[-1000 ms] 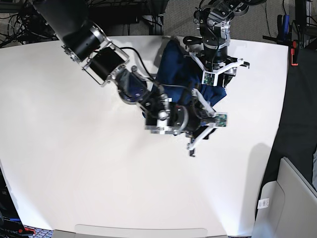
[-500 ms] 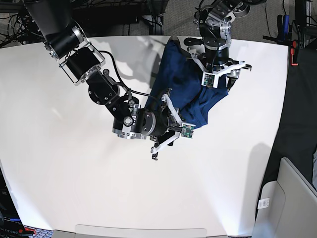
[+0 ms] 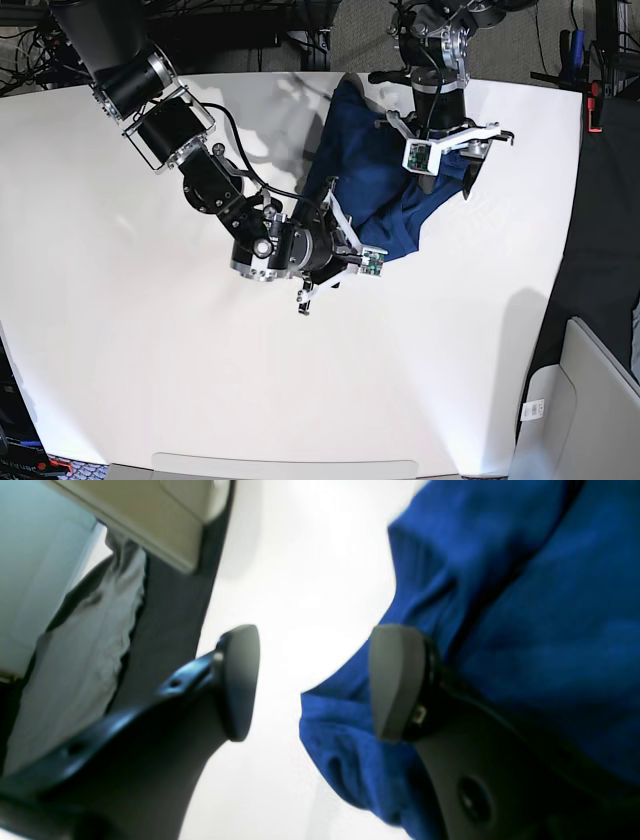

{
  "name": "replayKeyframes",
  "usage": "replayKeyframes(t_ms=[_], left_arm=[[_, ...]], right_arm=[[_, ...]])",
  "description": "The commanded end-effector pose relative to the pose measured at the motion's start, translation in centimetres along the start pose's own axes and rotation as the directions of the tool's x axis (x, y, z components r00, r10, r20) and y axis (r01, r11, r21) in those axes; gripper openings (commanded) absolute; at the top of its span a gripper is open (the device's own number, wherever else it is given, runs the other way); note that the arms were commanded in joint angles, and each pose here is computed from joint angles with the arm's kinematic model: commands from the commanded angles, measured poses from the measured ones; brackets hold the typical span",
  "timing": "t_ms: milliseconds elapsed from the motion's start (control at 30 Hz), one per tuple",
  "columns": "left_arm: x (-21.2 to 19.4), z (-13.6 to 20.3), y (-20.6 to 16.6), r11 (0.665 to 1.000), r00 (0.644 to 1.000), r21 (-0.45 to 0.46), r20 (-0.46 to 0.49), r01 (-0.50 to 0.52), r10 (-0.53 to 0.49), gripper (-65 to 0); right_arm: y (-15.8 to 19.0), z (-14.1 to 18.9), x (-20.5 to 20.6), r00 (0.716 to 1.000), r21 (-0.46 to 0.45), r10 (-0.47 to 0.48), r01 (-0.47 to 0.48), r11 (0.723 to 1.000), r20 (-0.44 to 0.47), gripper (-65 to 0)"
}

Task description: Fold the T-shirt properly

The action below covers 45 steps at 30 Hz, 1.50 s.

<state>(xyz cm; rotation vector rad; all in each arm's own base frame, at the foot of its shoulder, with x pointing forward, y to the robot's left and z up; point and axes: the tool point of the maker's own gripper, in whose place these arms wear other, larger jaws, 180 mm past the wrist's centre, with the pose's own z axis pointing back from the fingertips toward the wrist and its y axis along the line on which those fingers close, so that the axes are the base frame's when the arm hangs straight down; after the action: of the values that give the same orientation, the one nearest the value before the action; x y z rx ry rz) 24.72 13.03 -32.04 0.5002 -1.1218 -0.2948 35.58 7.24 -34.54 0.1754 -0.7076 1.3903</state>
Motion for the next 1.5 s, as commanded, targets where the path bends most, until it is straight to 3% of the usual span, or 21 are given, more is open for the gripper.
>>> replayKeyframes(t_ms=[0, 233, 467, 633, 800, 967, 1067, 1167, 1333, 1467], left_arm=[[1.1, 0.5, 0.4, 1.000, 0.999, 0.009, 0.044, -0.011, 0.011, -30.8], [0.9, 2.6, -2.5, 0.996, 0.999, -0.087, 0.032, -0.025, 0.027, -30.9], [0.5, 3.9, -4.9, 0.987, 1.000, -0.162, 0.026, -0.009, 0.014, -30.9], [-0.5, 3.5, -5.1, 0.988, 1.000, -0.155, 0.007, 0.018, -0.018, -30.9], [-0.6, 3.5, -5.1, 0.987, 1.000, -0.157, 0.004, 0.019, -0.018, -30.9], [-0.8, 3.5, -5.0, 0.988, 1.000, -0.155, -0.005, 0.019, -0.020, -30.9], [-2.3, 2.9, -3.9, 0.993, 0.996, -0.118, -0.086, 0.014, -0.024, -30.9], [-3.4, 2.2, -2.5, 0.997, 0.988, -0.071, -0.150, 0.008, -0.019, -30.9], [-3.9, 0.9, 0.0, 1.000, 0.985, 0.012, -0.171, 0.003, -0.001, -30.9], [-4.4, 0.7, -0.2, 1.000, 0.981, 0.022, -0.192, -0.004, 0.008, -30.9]], right_arm=[[-1.0, 0.3, 2.9, 0.997, -0.016, 0.007, -0.006, 1.000, 0.079, -47.5], [-0.3, -3.2, 4.4, 0.985, 0.067, -0.086, 0.077, 0.995, 0.147, -47.5], [0.6, -6.2, 6.6, 0.985, 0.028, 0.008, -0.013, 1.000, 0.172, -47.5], [-0.9, -5.3, 7.7, 0.974, -0.008, -0.035, 0.038, 0.999, 0.224, -47.5], [-3.4, -1.9, 9.5, 0.935, -0.096, -0.080, 0.120, 0.988, 0.346, -47.5], [-4.8, -0.1, 4.7, 0.977, -0.181, -0.063, 0.101, 0.978, 0.202, -47.5], [-4.4, 0.0, 1.9, 0.988, -0.189, -0.076, 0.100, 0.977, 0.132, -47.5], [-4.0, 0.1, 0.3, 0.991, -0.190, -0.082, 0.101, 0.976, 0.108, -47.5], [-3.6, 0.1, -0.7, 0.992, -0.188, -0.087, 0.103, 0.977, 0.089, -47.5], [-3.6, 0.1, -0.5, 0.992, -0.186, -0.087, 0.104, 0.977, 0.094, -47.5]])
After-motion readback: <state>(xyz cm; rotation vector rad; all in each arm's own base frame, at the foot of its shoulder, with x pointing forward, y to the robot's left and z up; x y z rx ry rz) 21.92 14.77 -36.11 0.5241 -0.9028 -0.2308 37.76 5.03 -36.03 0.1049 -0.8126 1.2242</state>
